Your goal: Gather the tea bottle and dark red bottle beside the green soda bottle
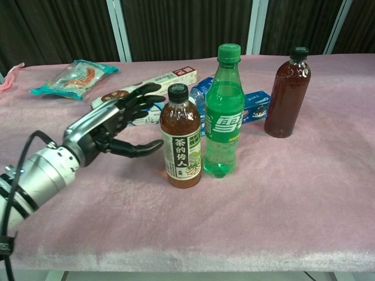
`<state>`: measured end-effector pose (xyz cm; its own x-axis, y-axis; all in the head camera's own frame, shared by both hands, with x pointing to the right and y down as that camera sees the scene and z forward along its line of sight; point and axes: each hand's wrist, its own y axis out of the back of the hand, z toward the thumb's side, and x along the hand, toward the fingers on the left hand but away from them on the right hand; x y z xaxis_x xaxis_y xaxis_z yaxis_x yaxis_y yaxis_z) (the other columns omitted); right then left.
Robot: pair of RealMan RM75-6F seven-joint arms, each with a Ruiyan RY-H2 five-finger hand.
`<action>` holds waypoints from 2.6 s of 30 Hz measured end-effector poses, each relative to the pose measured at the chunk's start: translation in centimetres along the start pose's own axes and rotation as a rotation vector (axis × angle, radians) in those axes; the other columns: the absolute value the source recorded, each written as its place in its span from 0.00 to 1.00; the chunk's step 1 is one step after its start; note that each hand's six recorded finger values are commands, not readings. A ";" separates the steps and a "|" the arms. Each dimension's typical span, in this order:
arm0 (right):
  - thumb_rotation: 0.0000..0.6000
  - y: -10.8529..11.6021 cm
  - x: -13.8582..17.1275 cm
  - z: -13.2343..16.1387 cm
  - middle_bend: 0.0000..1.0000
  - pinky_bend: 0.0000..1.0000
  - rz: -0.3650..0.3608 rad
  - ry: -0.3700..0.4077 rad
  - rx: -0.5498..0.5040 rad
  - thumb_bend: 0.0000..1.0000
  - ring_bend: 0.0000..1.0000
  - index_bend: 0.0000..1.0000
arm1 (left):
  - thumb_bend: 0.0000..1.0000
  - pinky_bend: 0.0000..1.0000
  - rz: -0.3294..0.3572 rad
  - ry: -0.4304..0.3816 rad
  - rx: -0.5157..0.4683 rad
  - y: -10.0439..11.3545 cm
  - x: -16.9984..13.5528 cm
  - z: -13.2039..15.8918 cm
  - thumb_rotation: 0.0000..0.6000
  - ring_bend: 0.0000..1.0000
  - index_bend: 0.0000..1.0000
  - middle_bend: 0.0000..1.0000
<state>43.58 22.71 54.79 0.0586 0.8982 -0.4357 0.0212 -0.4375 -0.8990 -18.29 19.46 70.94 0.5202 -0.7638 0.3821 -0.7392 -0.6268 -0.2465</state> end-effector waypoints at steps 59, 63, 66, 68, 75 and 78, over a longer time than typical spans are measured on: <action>1.00 -8.1 -20.5 14.8 0.60 0.53 0.224 0.325 -0.682 0.29 0.57 0.95 | 0.31 0.00 0.265 0.496 1.002 19.7 -23.9 -6.1 1.00 0.00 0.00 0.08; 1.00 -8.2 -19.0 16.2 0.60 0.54 0.251 0.365 -0.693 0.29 0.57 0.95 | 0.31 0.00 0.260 0.498 1.000 19.7 -23.8 -6.2 1.00 0.00 0.00 0.08; 1.00 -8.5 -18.2 17.1 0.60 0.54 0.288 0.373 -0.703 0.29 0.57 0.95 | 0.31 0.00 0.258 0.498 0.999 19.7 -23.8 -6.2 1.00 0.00 0.00 0.08; 1.00 -8.8 -18.0 17.5 0.60 0.54 0.309 0.372 -0.696 0.29 0.57 0.95 | 0.31 0.00 0.256 0.499 1.000 19.7 -23.8 -6.2 1.00 0.00 0.00 0.08; 1.00 -9.6 -18.0 18.2 0.60 0.54 0.329 0.357 -0.655 0.29 0.57 0.95 | 0.31 0.00 0.250 0.504 0.996 19.7 -23.9 -6.3 1.00 0.00 0.00 0.08; 1.00 -10.0 -18.0 18.5 0.60 0.54 0.341 0.349 -0.646 0.29 0.57 0.94 | 0.31 0.00 0.249 0.506 0.994 19.7 -23.9 -6.3 1.00 0.00 0.00 0.08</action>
<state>23.87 11.70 70.82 0.4716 0.6921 -0.5465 0.5123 -0.7194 -0.4690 -47.97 26.32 62.60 0.0082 -0.8753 0.4834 -0.0143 -0.4835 -0.8752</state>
